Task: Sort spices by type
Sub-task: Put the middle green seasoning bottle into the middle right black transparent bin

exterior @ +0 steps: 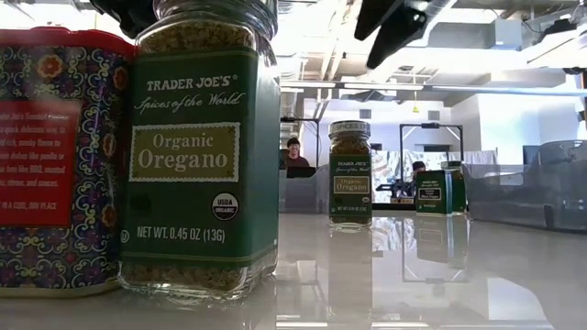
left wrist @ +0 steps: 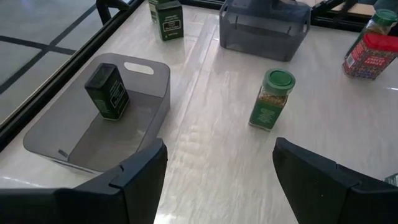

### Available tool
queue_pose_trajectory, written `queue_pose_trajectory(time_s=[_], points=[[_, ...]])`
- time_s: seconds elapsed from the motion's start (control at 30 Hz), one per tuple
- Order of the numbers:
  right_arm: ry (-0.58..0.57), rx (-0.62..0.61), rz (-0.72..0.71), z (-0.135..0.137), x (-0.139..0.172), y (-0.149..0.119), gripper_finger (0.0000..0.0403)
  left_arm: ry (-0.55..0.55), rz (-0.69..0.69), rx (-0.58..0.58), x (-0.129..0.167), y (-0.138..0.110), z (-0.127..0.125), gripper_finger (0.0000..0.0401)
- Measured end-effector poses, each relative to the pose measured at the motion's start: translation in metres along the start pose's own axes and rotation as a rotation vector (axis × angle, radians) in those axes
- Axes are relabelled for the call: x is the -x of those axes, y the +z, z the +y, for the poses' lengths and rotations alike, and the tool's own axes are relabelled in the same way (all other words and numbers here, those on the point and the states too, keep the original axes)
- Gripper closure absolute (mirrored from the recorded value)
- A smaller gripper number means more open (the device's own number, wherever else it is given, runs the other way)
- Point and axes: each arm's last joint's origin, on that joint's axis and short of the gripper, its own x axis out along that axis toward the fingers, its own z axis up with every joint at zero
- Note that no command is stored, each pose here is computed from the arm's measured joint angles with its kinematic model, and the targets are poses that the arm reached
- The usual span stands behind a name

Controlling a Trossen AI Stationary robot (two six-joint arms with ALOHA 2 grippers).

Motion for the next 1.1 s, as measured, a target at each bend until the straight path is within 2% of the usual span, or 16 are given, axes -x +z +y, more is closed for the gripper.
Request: queue_pose_trajectory(time_s=[0.33, 0.73, 0.87, 1.07, 1.1], points=[[0.058, 0.122, 0.095, 0.005, -0.047, 0.005, 0.0039, 0.003, 0.012, -0.004, 0.000, -0.001, 0.000, 0.0122], [0.069, 0.148, 0.227, 0.004, -0.096, -0.001, 0.0045, 0.003, 0.014, -0.003, 0.000, -0.001, 0.000, 0.0122], [0.082, 0.164, 0.252, 0.005, -0.104, -0.003, 0.0077, 0.003, 0.014, -0.002, 0.000, -0.001, 0.000, 0.0122], [0.086, 0.181, 0.248, 0.005, -0.104, -0.003, 0.0177, 0.003, 0.014, -0.002, 0.000, -0.001, 0.000, 0.0122], [0.086, 0.195, 0.250, 0.005, -0.104, -0.003, 0.0181, 0.003, 0.014, -0.002, 0.000, -0.001, 0.000, 0.0122]])
